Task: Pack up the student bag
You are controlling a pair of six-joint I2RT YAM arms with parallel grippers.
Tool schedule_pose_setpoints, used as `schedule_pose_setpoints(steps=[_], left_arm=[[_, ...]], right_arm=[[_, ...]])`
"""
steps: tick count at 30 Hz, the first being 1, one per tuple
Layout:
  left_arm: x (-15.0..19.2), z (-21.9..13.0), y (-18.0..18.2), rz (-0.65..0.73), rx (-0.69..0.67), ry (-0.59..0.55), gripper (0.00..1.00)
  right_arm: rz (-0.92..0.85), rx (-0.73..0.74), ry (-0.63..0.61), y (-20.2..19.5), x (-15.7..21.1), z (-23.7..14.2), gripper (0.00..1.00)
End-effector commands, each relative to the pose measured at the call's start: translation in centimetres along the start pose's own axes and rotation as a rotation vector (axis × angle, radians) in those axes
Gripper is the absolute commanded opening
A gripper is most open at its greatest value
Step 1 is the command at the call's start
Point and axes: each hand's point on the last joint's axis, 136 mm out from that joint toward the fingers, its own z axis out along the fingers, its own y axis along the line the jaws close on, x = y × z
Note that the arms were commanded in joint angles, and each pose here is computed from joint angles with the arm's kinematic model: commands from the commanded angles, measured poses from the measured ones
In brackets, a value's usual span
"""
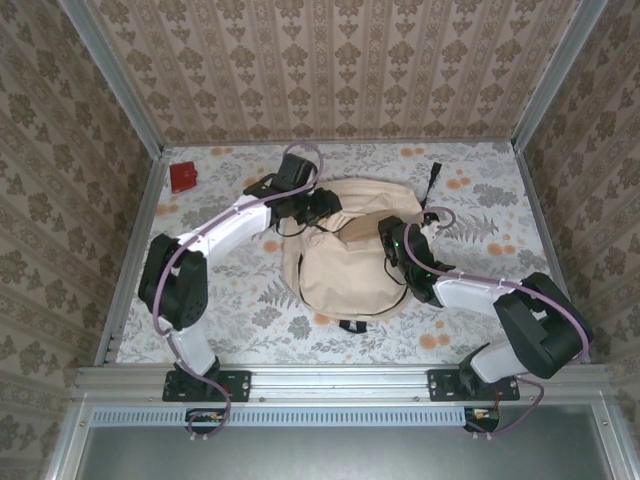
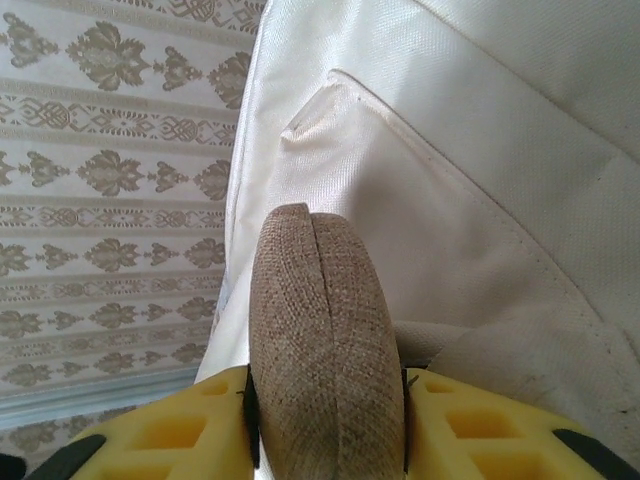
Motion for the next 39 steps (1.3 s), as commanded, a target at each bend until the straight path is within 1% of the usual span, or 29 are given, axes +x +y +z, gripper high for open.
schedule_pose_setpoints(steps=[1,6,11,16,20,23,25,28,31,36,39], left_arm=[[2.2,-0.8,-0.2,0.040,-0.016,0.013,0.36],[4.5,0.9,-0.2,0.019,-0.012,0.056,0.28],[5.3,3.0,-0.2,0.007,-0.010,0.093,0.24],[5.2,4.3,-0.5,0.006,-0.010,0.112,0.24],[5.3,5.1,-0.3,0.010,-0.021,0.130,0.23],[5.2,5.5,0.1,0.008,-0.039,0.128,0.23],[5.1,5.6,0.5,0.005,-0.054,0.127,0.23],[5.0,5.7,0.8,0.006,-0.065,0.127,0.24],[5.0,5.8,0.9,0.010,-0.070,0.132,0.24],[5.0,5.8,1.0,0.016,-0.074,0.136,0.23],[5.0,5.7,0.9,0.019,-0.073,0.135,0.23]], right_arm=[[-0.087,-0.010,0.129,1.6,1.7,-1.3,0.44],[-0.163,0.020,0.264,0.9,3.0,-2.4,0.52],[-0.220,0.067,0.381,0.3,3.2,-3.5,0.58],[-0.222,0.063,0.517,-0.1,3.5,-4.2,0.59],[-0.267,0.110,0.592,-1.1,3.4,-5.2,0.59],[-0.284,0.133,0.614,-1.8,2.8,-5.7,0.59],[-0.291,0.156,0.605,-2.2,1.9,-6.0,0.61],[-0.311,0.174,0.576,-2.4,0.2,-6.4,0.68],[-0.365,0.192,0.574,-2.4,-0.7,-6.6,0.76],[-0.422,0.202,0.624,-2.2,-0.8,-5.5,0.75],[-0.443,0.187,0.652,-1.8,-0.5,-4.4,0.70]])
